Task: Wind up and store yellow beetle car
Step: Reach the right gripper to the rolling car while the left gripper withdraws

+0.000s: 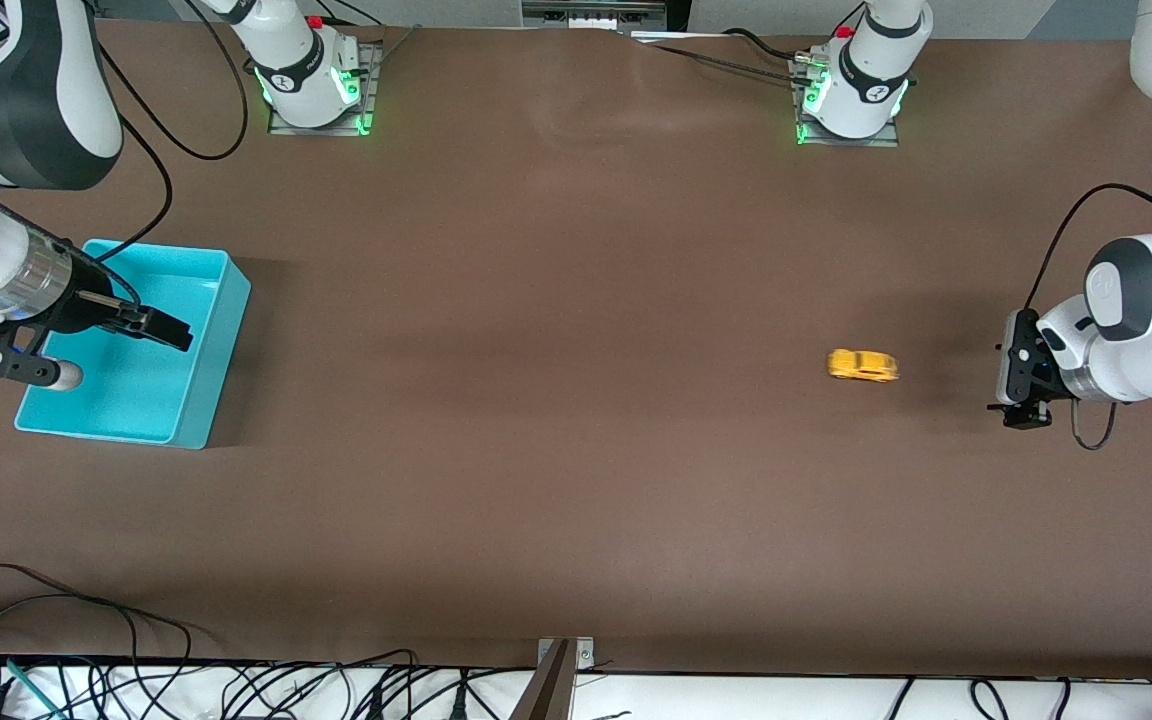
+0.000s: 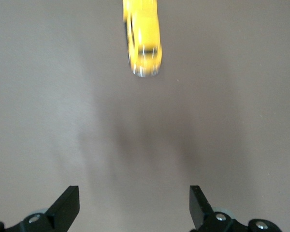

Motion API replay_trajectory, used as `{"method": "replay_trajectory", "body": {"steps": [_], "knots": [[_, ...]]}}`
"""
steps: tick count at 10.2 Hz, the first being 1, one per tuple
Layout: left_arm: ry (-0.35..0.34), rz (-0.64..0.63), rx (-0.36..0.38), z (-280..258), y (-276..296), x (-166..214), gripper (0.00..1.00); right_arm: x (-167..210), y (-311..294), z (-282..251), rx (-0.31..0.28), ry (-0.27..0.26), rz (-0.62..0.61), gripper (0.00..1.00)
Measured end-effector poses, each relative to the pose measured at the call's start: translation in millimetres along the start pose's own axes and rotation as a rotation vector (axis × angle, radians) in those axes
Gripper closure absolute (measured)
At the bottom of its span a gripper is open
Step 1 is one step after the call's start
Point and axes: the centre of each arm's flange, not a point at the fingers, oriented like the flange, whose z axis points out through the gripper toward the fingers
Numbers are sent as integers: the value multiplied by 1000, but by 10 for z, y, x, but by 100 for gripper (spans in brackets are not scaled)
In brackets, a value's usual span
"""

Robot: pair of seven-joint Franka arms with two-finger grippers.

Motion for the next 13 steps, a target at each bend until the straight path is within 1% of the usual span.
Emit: {"method": "replay_trajectory", "body": {"steps": [2, 5, 8, 10, 11, 12, 13], "knots": [[15, -109, -52, -237, -10, 101, 0, 1, 1, 2, 0, 0, 0, 0], [19, -314, -129, -890, -9, 526, 0, 7, -5, 31, -2, -5, -1, 0], [-9, -495, -137, -1342, 165, 644, 0, 15, -6, 84, -8, -14, -25, 0], [-4, -588, -155, -1473, 269, 699, 0, 28, -9, 134, -12, -21, -32, 0], [-6, -653, -158, -1533, 305, 720, 0, 29, -9, 140, -13, -22, -34, 0], [-12, -724, -161, -1613, 344, 777, 0, 27, -8, 148, -14, -24, -63, 0], [-20, -793, -156, -1739, 380, 905, 0, 22, -5, 188, -15, -32, -129, 0]]}}
